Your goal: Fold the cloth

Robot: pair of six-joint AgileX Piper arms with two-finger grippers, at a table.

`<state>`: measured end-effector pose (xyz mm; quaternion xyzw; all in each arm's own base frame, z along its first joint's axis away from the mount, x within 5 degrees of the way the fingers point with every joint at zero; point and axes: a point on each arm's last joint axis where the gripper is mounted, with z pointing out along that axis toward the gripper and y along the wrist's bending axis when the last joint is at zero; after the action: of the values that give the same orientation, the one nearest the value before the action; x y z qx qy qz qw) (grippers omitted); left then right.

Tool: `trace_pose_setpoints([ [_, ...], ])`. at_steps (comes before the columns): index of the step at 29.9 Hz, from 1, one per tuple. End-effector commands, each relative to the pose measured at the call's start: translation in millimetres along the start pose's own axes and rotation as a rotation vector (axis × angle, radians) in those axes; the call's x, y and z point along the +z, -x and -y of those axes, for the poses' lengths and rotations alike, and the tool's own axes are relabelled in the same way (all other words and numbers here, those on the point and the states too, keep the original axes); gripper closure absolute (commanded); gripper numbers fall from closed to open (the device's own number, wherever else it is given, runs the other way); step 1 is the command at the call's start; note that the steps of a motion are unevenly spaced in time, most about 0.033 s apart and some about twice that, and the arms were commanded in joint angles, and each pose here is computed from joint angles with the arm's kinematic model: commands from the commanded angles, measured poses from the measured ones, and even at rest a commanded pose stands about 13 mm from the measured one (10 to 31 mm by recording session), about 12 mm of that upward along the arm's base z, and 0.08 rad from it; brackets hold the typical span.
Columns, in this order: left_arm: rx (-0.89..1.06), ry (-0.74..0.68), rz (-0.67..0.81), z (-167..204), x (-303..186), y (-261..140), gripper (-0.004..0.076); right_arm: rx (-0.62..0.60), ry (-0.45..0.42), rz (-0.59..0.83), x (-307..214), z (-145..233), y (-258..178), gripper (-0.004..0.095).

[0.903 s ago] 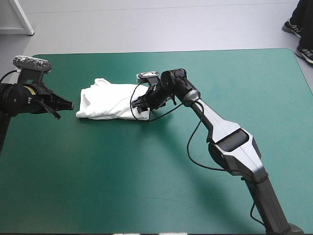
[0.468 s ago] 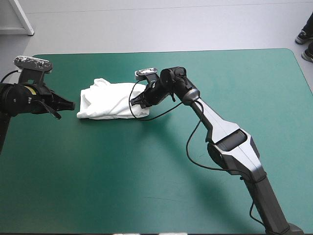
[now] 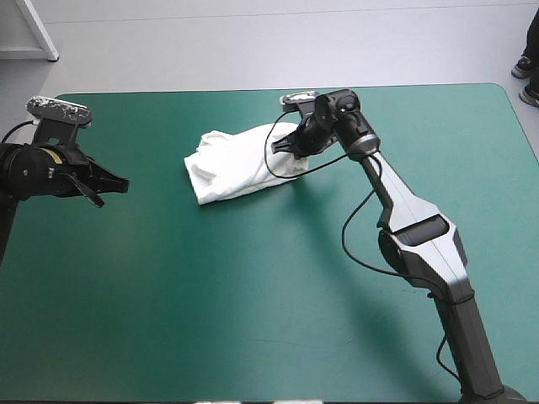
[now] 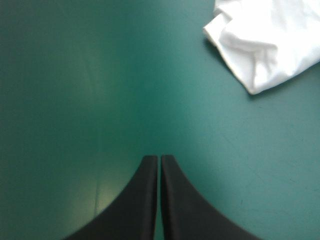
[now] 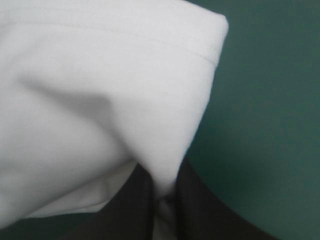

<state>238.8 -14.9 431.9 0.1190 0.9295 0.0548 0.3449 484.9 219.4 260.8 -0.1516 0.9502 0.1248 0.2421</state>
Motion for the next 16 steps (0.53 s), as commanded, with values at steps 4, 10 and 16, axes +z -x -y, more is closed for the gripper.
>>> trace_pose_setpoints([
  [4,0.0,0.012,0.098,-1,-19,6,0.0705,0.153,-0.099,0.187,-72,85,24,0.0925],
  [10,-0.002,0.007,0.099,-1,-19,6,0.0705,0.308,-0.206,0.216,-96,181,13,0.0925],
  [16,-0.006,0.0,0.102,0,-19,6,0.0705,0.445,-0.216,0.251,-120,243,-3,0.0925],
])
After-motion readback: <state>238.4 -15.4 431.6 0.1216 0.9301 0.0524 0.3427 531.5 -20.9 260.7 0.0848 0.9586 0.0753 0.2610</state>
